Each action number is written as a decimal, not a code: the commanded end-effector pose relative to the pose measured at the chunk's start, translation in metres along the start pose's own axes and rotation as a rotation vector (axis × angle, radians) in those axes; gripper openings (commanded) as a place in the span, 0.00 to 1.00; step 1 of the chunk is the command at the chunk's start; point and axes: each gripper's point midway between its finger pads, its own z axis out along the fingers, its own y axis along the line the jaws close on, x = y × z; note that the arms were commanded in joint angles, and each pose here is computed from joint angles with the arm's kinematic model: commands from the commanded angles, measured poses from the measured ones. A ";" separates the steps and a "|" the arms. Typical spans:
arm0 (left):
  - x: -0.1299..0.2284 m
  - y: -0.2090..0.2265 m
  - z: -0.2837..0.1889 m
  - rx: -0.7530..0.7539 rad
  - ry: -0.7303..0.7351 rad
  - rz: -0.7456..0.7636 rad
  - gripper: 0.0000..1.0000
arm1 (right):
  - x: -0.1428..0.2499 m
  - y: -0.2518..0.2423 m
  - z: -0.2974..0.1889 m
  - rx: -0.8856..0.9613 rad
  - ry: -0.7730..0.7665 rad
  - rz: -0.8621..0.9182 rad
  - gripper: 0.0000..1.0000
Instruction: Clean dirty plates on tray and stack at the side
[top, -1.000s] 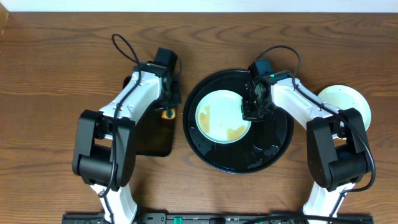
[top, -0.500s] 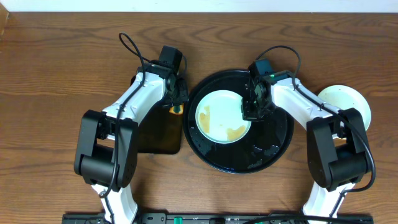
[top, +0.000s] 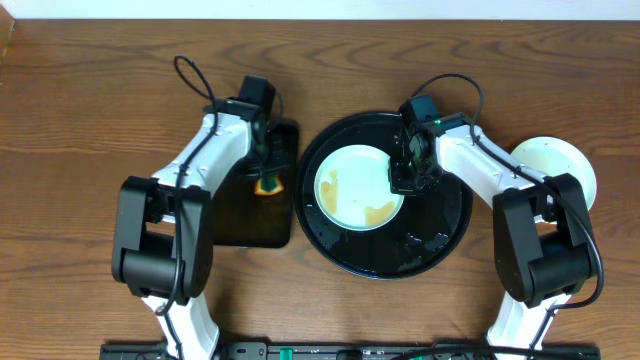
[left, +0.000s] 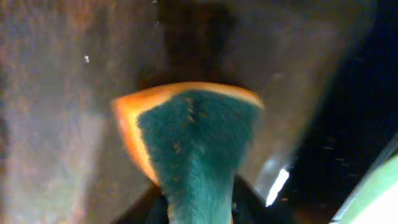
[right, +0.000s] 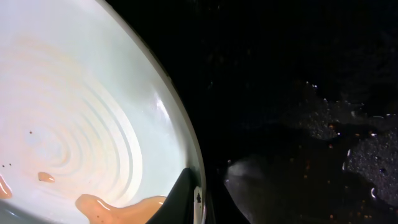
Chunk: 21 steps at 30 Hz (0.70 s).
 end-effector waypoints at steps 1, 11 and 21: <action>0.005 0.007 0.000 -0.020 0.017 0.006 0.46 | 0.018 -0.017 0.019 0.074 0.072 -0.007 0.04; 0.006 0.006 -0.029 -0.001 -0.029 0.049 0.66 | 0.018 -0.017 0.019 0.073 0.070 -0.007 0.11; 0.024 0.012 -0.062 -0.006 -0.026 0.048 0.73 | 0.021 -0.014 0.024 0.060 0.074 -0.011 0.21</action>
